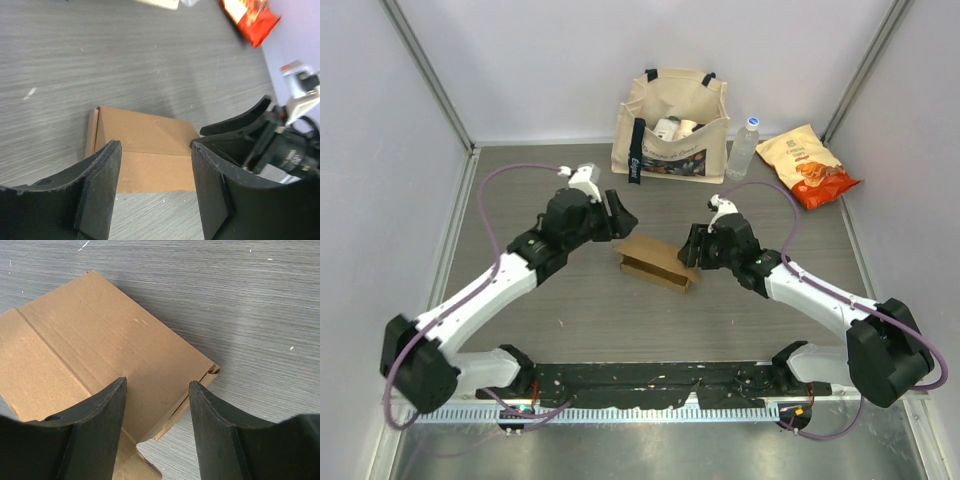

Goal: Fold the paper box

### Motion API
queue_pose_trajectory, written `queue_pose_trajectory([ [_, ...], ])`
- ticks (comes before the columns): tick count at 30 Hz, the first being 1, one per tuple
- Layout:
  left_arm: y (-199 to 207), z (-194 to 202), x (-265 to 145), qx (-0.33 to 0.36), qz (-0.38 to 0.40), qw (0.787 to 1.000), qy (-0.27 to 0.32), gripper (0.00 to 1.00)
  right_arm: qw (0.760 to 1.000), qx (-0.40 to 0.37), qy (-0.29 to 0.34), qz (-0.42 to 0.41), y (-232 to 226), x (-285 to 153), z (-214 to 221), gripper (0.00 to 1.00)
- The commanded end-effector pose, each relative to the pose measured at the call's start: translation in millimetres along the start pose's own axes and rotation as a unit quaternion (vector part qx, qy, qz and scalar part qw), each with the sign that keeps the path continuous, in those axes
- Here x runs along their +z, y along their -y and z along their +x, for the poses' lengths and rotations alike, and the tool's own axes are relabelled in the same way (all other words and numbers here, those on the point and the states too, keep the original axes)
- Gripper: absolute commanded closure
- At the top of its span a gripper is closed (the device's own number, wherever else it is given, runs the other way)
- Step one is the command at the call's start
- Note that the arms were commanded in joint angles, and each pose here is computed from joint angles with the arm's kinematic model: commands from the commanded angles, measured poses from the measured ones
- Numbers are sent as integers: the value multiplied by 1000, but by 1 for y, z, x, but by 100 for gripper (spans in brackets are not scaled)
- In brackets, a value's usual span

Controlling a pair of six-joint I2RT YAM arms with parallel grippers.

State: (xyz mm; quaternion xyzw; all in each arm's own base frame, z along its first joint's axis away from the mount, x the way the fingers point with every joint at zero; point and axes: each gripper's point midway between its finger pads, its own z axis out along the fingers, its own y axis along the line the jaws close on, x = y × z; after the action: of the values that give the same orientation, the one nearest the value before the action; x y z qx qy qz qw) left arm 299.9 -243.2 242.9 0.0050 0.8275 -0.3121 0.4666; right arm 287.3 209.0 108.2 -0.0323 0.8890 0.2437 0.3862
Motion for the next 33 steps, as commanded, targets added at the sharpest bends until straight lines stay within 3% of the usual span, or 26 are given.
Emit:
queue_pose_trajectory([
  [1, 13, 36, 38, -17, 57, 996, -69, 41, 999, -8, 25, -19, -14, -7, -20, 42],
  [10, -27, 97, 78, -18, 21, 992, -122, 46, 1000, -26, -5, -4, -3, 0, -1, 42],
  [18, -55, 134, 70, -19, -7, 989, -150, 47, 999, -36, -10, 3, 2, -5, 4, 42],
  [29, -25, 83, 45, 19, 22, 994, -108, 37, 1000, -10, -27, 3, 14, -9, 36, 43],
  [33, -30, 64, 31, 32, 1, 996, -78, 30, 1000, -2, -25, 10, 18, -2, 38, 50],
])
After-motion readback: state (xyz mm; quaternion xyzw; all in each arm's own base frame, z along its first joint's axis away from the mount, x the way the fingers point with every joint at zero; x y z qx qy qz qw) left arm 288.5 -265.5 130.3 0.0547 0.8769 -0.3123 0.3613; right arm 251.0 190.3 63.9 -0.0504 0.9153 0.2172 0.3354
